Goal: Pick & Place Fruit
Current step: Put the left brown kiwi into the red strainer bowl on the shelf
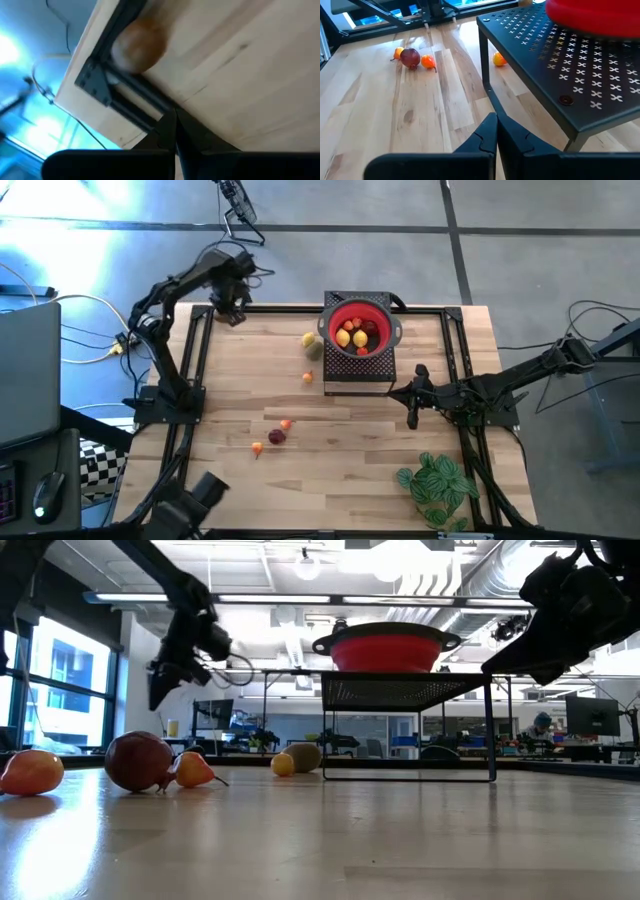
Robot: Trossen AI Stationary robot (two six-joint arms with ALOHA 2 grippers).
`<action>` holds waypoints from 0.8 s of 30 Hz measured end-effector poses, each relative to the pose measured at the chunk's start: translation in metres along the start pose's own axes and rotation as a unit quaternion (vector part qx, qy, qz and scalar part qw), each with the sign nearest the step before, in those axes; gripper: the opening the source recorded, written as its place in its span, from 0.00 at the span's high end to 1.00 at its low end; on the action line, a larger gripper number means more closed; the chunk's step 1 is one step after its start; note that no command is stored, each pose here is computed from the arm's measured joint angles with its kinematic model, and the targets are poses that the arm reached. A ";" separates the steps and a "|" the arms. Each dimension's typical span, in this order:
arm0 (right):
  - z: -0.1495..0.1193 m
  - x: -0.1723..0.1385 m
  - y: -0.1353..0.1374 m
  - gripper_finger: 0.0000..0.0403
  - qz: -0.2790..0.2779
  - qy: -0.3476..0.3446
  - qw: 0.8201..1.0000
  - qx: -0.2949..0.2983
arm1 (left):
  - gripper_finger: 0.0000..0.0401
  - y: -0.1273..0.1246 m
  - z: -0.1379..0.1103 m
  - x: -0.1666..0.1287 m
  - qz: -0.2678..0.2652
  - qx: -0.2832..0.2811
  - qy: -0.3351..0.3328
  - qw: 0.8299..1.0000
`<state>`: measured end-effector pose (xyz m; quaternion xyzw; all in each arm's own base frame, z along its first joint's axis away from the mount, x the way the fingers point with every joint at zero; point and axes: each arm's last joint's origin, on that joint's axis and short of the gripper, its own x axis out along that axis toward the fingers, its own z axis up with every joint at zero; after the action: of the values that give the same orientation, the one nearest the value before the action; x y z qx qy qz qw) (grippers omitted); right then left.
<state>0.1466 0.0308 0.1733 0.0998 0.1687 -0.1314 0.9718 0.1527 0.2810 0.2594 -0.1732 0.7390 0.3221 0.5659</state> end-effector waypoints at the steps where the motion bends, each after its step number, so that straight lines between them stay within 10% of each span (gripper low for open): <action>1: 0.000 0.000 0.000 1.00 -0.003 -0.001 1.000 0.000 | 1.00 0.006 -0.002 0.003 -0.002 -0.010 0.004 1.000; 16: 0.001 0.000 -0.003 1.00 -0.050 -0.019 0.999 0.000 | 0.97 0.019 0.004 0.007 -0.021 0.027 -0.053 0.998; 24: 0.001 0.000 -0.003 1.00 -0.049 -0.019 0.999 0.000 | 0.71 0.020 0.006 0.006 -0.012 0.022 -0.064 0.998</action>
<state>0.1459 0.0279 0.1740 0.0888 0.1547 -0.1812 0.9671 0.1428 0.3006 0.2581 -0.1487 0.7061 0.3090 0.6195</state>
